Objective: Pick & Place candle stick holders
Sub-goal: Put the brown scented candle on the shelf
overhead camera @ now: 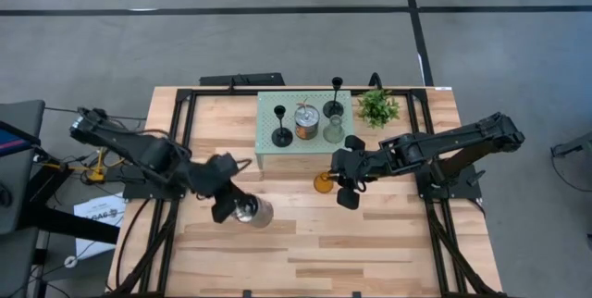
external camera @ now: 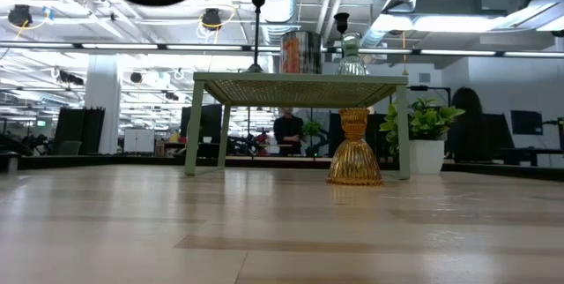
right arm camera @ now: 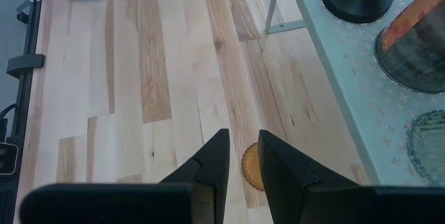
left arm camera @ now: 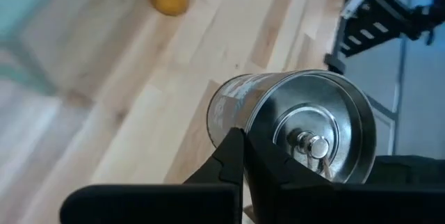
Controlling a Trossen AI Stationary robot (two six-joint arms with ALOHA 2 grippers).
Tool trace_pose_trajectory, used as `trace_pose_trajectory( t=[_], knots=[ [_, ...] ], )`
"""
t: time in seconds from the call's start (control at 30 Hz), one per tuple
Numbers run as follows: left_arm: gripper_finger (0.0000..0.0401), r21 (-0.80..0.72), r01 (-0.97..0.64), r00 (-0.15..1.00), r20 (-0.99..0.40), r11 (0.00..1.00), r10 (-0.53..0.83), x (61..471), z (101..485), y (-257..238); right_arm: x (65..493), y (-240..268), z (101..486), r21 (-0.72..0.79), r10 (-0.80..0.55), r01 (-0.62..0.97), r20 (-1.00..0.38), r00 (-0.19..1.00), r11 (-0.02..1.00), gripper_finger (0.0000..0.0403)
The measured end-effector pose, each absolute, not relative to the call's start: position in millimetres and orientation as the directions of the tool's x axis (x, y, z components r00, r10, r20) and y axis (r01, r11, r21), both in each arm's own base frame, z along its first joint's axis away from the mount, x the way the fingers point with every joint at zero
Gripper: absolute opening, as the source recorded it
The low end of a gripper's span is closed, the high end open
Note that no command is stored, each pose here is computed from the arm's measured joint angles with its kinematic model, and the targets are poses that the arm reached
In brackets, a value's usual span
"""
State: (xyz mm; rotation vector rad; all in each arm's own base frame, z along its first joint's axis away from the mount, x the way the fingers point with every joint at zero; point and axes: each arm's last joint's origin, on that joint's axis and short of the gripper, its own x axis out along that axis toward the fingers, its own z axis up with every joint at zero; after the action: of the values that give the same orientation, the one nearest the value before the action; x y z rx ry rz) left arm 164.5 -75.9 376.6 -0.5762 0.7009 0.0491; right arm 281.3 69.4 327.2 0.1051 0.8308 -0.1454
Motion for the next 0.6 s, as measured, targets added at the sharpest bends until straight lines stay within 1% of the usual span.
trace_pose_trajectory(
  t=[0.13,0.33,0.47,0.6],
  knots=[
    [0.0002,-0.407,-0.307,0.743,-0.667,0.86,-0.05,154.5,405.4,-61.6,281.3,68.6,327.0,0.035,-0.09,0.172,-0.744,0.663,0.984,0.007],
    [0.0002,-0.293,-0.354,0.77,-0.631,0.888,0.098,144.1,450.1,-37.7,281.1,67.9,327.0,0.004,-0.114,0.174,-0.74,0.663,0.985,0.007],
    [0.0002,-0.221,-0.413,0.785,-0.578,0.883,0.223,139.5,465.5,-20.2,281.2,67.6,327.0,-0.002,-0.123,0.18,-0.738,0.664,0.984,0.007],
    [0.0002,-0.141,-0.491,0.752,-0.568,0.86,0.336,136.4,468.7,-3.4,281.2,67.6,327.0,-0.002,-0.123,0.18,-0.738,0.664,0.984,0.007]
  ],
)
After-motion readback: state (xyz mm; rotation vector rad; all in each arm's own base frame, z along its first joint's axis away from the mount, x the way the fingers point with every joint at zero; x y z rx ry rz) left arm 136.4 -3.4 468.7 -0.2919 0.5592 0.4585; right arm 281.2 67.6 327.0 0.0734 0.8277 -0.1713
